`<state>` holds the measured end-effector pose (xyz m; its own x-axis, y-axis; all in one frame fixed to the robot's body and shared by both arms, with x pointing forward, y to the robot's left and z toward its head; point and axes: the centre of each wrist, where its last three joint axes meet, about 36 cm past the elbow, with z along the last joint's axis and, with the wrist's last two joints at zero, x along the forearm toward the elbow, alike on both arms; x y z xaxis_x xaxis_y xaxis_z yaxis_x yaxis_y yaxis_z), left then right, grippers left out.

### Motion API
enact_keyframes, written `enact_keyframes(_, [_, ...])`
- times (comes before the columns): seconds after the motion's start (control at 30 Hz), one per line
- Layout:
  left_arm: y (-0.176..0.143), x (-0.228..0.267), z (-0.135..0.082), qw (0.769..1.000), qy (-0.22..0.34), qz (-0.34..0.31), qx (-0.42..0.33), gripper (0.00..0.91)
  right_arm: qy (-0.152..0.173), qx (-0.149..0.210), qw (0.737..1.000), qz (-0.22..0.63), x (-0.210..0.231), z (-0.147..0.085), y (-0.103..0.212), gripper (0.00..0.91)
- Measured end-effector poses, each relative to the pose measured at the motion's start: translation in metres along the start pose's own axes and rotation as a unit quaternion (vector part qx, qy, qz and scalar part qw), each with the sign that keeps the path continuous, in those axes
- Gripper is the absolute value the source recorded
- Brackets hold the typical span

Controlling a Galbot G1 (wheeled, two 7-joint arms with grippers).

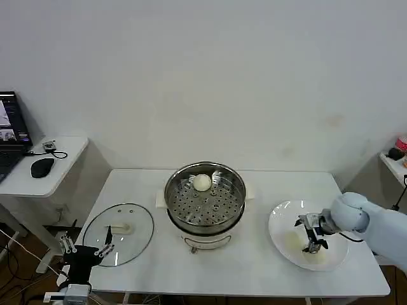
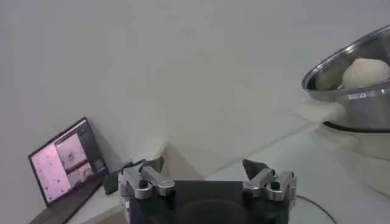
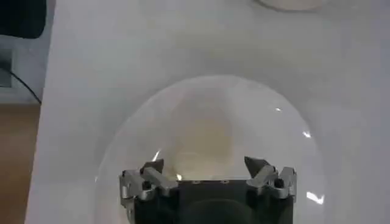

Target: Take steamed baozi put them in steamer then cover it.

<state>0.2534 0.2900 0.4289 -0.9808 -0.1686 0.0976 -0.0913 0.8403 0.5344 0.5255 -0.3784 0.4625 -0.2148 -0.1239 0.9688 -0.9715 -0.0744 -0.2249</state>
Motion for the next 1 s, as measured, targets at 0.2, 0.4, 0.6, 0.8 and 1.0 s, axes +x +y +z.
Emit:
enact_keyframes(0.2, [0.000,0.000,0.000,1.000,0.001,-0.001,0.000,0.907,0.002,0.000,1.000,0.003,-0.010,-0.005,-0.005,0.856])
enact_keyframes(0.4, [0.001,0.001,0.000,1.000,0.001,-0.003,0.000,0.907,0.007,-0.003,1.000,0.000,-0.014,-0.006,-0.009,0.776])
enact_keyframes(0.6, [0.001,0.001,0.000,1.000,0.002,-0.003,0.001,0.907,0.009,-0.006,1.000,-0.004,-0.014,-0.007,-0.010,0.675])
enact_keyframes(0.8, [0.000,0.000,-0.002,1.000,0.000,-0.004,0.001,0.907,0.009,-0.006,1.000,-0.007,-0.008,-0.008,-0.011,0.635])
enact_keyframes(1.0, [0.001,0.000,-0.004,1.000,-0.003,-0.003,-0.001,0.907,0.007,-0.005,1.000,-0.007,0.004,-0.008,-0.015,0.635])
